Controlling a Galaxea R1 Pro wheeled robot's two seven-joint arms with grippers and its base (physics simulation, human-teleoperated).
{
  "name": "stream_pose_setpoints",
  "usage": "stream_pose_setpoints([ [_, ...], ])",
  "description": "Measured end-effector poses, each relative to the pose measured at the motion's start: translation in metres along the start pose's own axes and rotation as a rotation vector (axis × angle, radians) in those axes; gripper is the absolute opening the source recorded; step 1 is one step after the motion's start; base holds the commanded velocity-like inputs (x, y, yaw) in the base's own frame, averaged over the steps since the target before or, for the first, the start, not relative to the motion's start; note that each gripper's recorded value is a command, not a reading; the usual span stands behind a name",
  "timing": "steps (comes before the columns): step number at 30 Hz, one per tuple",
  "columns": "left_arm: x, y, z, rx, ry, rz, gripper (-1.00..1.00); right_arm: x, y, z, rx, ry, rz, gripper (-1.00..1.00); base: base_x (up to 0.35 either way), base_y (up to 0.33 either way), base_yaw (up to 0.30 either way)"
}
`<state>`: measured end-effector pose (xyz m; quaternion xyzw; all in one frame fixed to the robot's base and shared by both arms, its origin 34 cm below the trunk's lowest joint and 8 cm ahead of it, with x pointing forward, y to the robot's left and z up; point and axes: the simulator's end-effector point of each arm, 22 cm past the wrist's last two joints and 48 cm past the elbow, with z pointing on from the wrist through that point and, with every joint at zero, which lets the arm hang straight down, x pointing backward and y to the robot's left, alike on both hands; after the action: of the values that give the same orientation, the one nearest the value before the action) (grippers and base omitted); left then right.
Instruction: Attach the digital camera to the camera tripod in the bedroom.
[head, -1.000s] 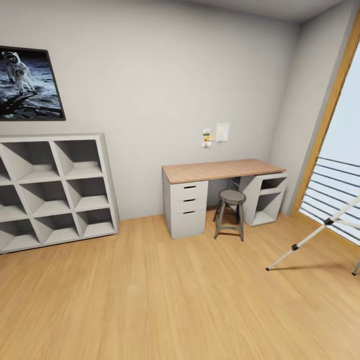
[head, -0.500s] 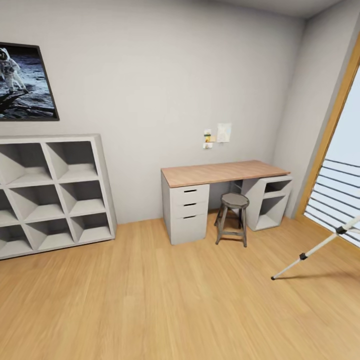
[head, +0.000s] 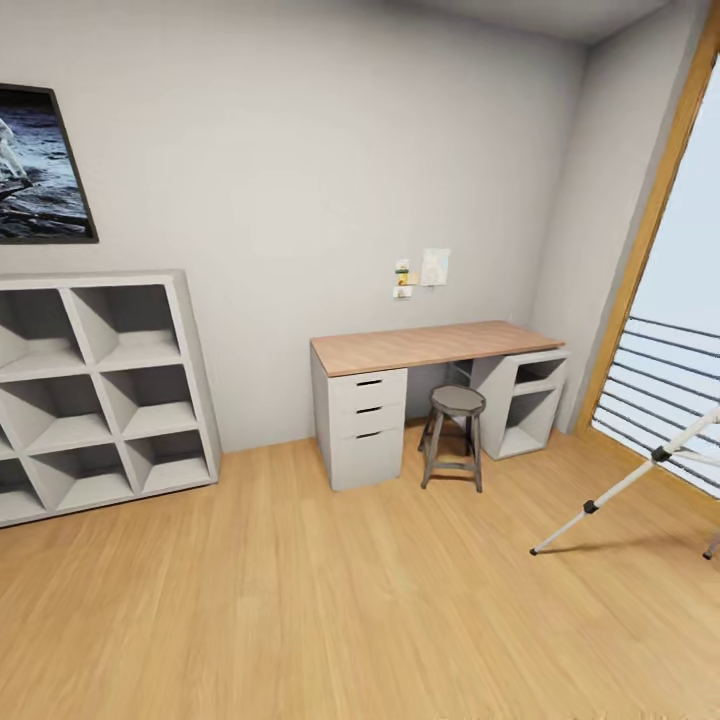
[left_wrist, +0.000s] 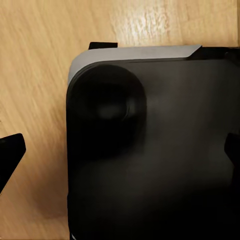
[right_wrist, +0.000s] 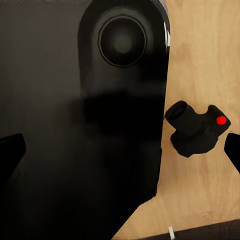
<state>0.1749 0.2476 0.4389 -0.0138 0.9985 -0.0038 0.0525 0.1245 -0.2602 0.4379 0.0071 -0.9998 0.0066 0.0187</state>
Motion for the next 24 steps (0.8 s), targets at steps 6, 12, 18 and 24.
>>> stream_pose_setpoints([
  [6,-0.0018,-0.0004,0.0001,0.001,-0.004,-0.001,1.0,-0.0013,0.0001,0.0,0.0,-0.003,0.0,1.0,-0.209,0.123,-0.185],
  [12,-0.0031,-0.0015,0.0001,0.003,-0.008,-0.001,1.0,-0.0026,0.0001,0.0001,0.0,-0.006,0.0,1.0,-0.269,0.16,-0.11],
  [18,-0.0037,-0.0017,0.0002,0.003,-0.009,-0.001,1.0,-0.003,-0.0002,0.0001,0.0,-0.007,0.0,1.0,-0.308,0.076,-0.018],
  [24,-0.0038,-0.0018,0.0002,0.003,-0.01,-0.001,1.0,-0.0028,-0.0011,0.0001,0.001,-0.006,0.003,1.0,-0.332,0.01,-0.002],
])
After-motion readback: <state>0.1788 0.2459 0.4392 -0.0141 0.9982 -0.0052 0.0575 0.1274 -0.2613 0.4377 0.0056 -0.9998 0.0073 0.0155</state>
